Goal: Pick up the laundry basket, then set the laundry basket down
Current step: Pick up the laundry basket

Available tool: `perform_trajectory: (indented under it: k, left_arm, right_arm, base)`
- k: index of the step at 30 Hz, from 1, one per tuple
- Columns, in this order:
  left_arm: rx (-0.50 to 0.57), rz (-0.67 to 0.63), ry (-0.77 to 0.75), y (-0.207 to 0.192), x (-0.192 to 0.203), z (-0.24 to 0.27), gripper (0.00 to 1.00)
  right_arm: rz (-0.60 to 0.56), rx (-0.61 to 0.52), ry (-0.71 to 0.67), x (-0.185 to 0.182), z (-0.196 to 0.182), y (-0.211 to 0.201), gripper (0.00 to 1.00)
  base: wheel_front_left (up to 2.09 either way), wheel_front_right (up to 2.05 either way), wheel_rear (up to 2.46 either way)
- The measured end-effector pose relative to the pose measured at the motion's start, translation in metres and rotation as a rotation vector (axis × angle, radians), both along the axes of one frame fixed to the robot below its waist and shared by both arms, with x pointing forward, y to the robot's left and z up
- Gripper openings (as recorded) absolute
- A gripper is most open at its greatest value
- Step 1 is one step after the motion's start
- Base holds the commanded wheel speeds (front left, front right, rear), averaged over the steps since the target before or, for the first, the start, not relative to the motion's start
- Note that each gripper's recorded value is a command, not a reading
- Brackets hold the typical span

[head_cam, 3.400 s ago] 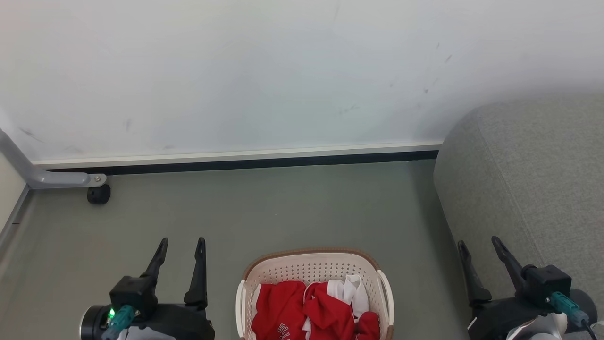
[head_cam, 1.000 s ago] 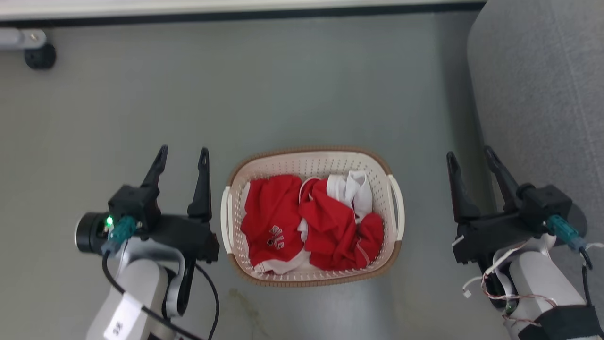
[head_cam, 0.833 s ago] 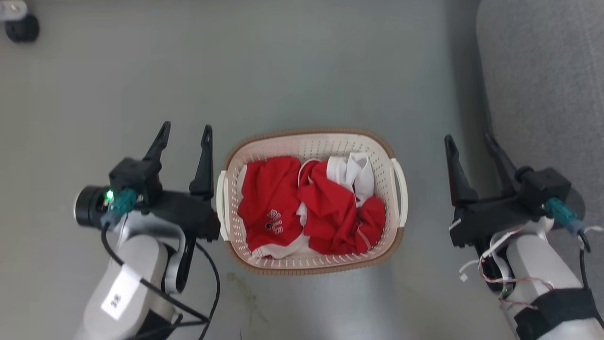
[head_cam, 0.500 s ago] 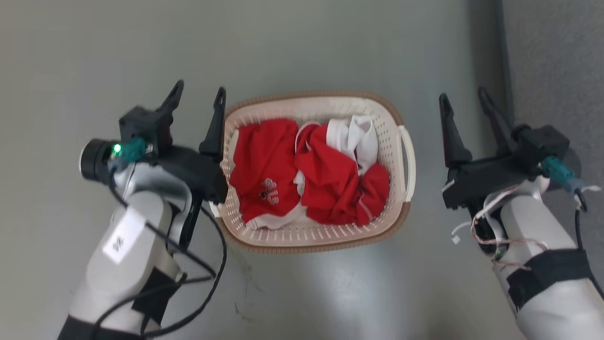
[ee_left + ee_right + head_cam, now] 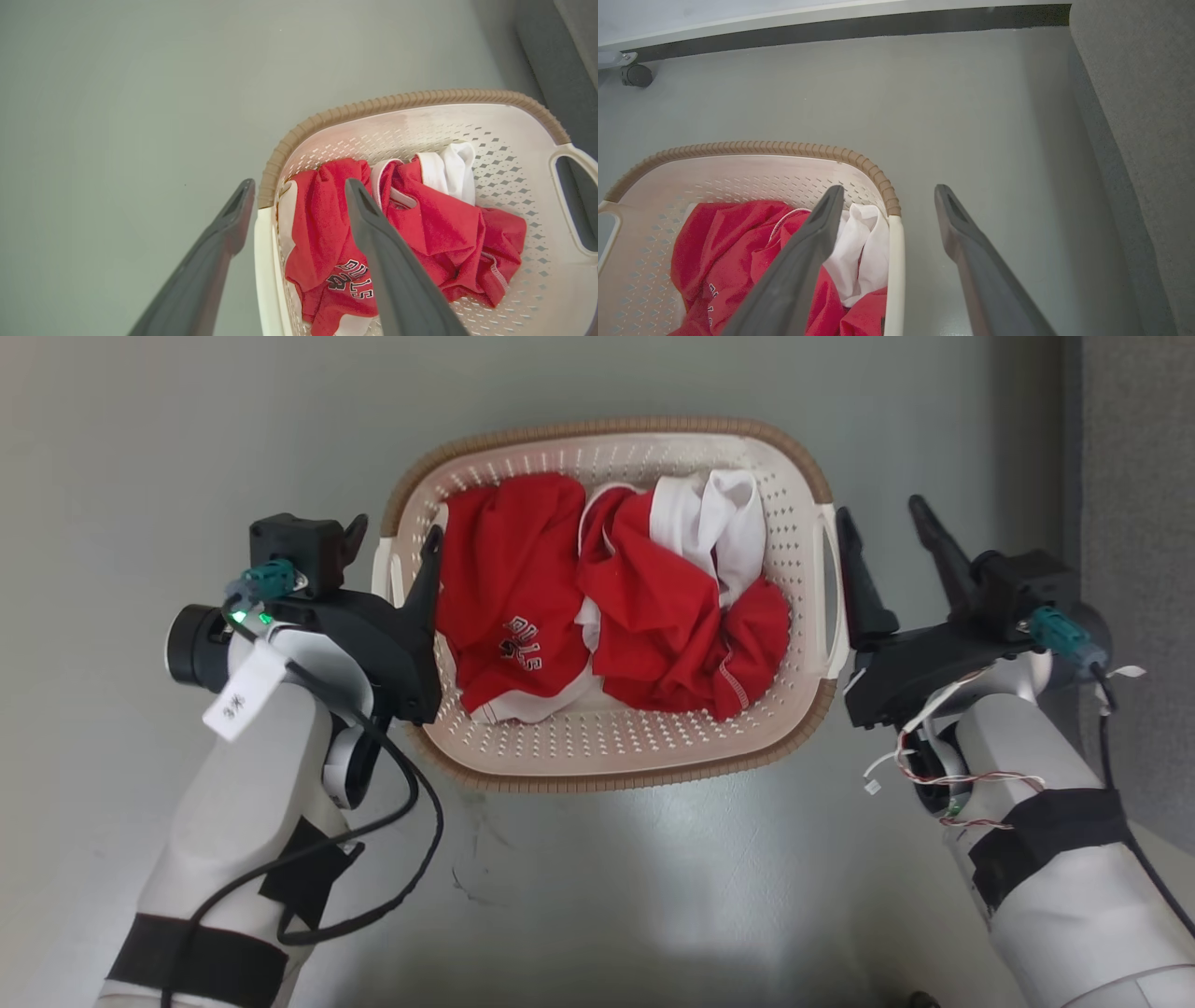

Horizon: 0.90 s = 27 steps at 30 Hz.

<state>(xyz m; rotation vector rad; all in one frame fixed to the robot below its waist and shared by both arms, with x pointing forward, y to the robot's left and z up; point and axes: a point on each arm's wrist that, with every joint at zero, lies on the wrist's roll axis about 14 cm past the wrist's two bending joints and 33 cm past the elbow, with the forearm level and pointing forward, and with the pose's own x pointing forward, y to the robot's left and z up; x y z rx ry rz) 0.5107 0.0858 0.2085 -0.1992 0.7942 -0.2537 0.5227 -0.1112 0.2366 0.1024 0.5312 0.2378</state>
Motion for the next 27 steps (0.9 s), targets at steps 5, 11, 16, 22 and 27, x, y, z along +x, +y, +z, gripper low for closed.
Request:
perform_trajectory:
  k: [5, 11, 16, 22, 27]
  left_arm:
    - [0.024, 0.021, 0.090, 0.009, -0.013, -0.027, 1.00]
    - [0.042, 0.030, 0.161, 0.014, -0.022, -0.050, 1.00]
    - [0.047, 0.026, 0.212, 0.016, -0.028, -0.066, 1.00]
    - [0.040, 0.030, 0.237, 0.014, -0.027, -0.076, 1.00]
    - [0.036, 0.026, 0.249, 0.016, -0.030, -0.079, 0.00]
  right_arm:
    - [0.005, -0.008, 0.062, -0.009, -0.023, 0.000, 1.00]
    - [0.014, -0.019, 0.118, -0.017, -0.044, -0.001, 1.00]
    - [0.030, -0.020, 0.157, -0.020, -0.059, 0.002, 1.00]
    - [0.051, -0.022, 0.191, -0.022, -0.074, 0.006, 1.00]
    - [0.076, -0.009, 0.203, -0.021, -0.078, 0.016, 0.00]
  base:
    - [0.00, 0.00, 0.00]
    - [0.00, 0.00, 0.00]
    - [0.00, 0.00, 0.00]
    - [0.00, 0.00, 0.00]
    - [0.00, 0.00, 0.00]
